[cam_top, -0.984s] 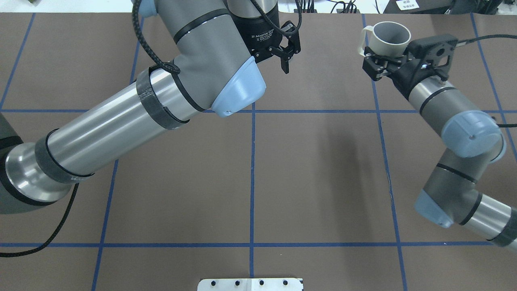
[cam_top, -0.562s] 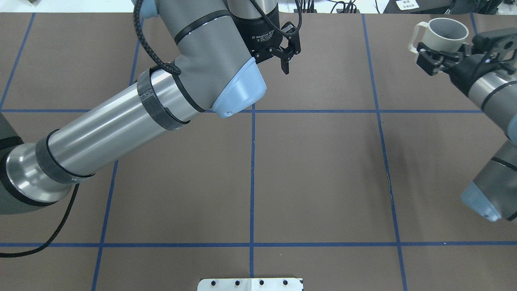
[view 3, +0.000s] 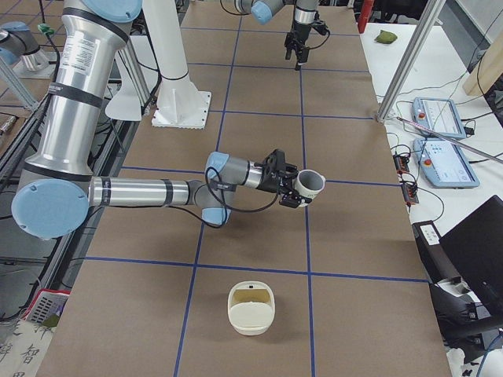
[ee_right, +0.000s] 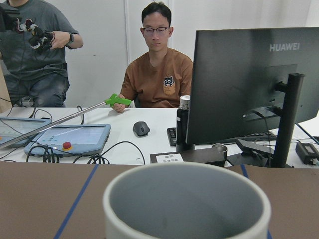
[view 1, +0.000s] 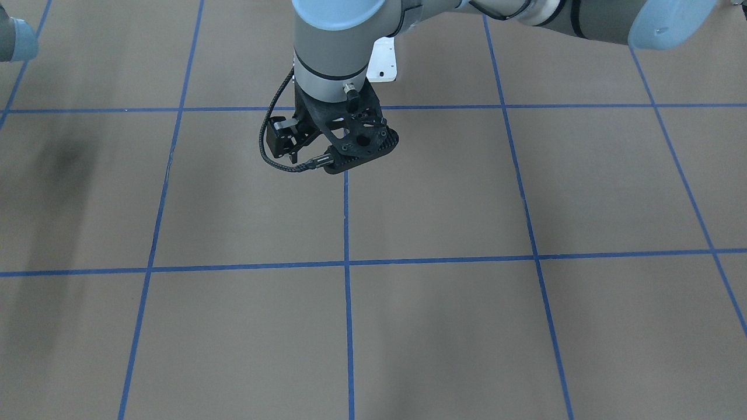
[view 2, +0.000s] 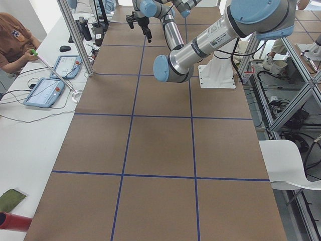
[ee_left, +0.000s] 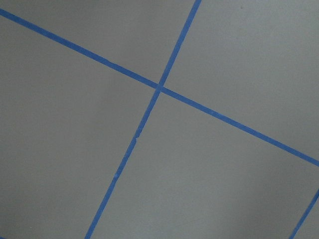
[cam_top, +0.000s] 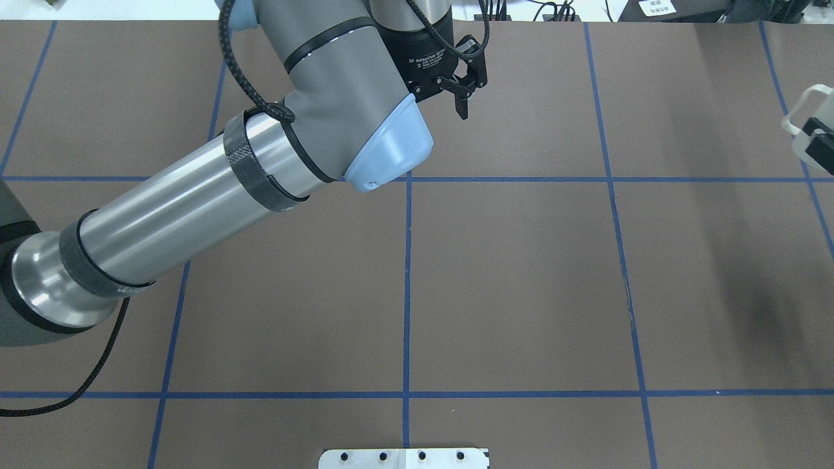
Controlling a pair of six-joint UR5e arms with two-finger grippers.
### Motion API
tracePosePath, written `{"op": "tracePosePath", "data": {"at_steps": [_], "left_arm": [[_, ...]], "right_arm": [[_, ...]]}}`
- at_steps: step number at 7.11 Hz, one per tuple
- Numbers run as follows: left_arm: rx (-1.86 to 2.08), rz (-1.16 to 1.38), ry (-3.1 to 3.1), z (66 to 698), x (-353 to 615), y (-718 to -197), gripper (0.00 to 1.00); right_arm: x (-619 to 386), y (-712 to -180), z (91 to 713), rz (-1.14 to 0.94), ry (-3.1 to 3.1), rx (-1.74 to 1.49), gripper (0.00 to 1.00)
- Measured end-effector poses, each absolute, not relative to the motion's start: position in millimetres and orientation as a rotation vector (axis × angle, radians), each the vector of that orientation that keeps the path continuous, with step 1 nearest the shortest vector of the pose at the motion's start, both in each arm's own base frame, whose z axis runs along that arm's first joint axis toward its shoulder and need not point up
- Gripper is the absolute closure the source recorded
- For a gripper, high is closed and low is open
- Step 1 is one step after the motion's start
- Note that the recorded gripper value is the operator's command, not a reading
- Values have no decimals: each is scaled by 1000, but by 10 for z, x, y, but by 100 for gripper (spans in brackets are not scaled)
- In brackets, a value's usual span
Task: Left arm hands cup to right arm to dump lemon
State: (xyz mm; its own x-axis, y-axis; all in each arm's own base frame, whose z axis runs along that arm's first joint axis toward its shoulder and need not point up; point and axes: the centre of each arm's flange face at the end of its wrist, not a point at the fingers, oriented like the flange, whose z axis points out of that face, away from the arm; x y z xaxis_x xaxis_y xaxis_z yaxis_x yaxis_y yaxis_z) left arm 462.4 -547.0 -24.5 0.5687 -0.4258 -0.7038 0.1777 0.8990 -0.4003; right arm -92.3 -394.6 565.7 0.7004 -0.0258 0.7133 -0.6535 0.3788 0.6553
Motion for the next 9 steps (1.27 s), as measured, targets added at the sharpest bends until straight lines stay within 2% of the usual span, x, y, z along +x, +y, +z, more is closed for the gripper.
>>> {"op": "tracePosePath", "data": {"at_steps": [3, 5, 9], "left_arm": [[-296, -361, 902, -267, 4623, -5465, 0], [-289, -363, 900, -272, 4618, -5471, 0], [-282, -363, 900, -289, 4624, -5463, 0]], "right_arm": [[-221, -3524, 6539, 613, -819, 1079, 56], [164, -3336, 6770, 685, -908, 1001, 56], [360, -2919, 7233, 978, -1169, 841, 57]]}}
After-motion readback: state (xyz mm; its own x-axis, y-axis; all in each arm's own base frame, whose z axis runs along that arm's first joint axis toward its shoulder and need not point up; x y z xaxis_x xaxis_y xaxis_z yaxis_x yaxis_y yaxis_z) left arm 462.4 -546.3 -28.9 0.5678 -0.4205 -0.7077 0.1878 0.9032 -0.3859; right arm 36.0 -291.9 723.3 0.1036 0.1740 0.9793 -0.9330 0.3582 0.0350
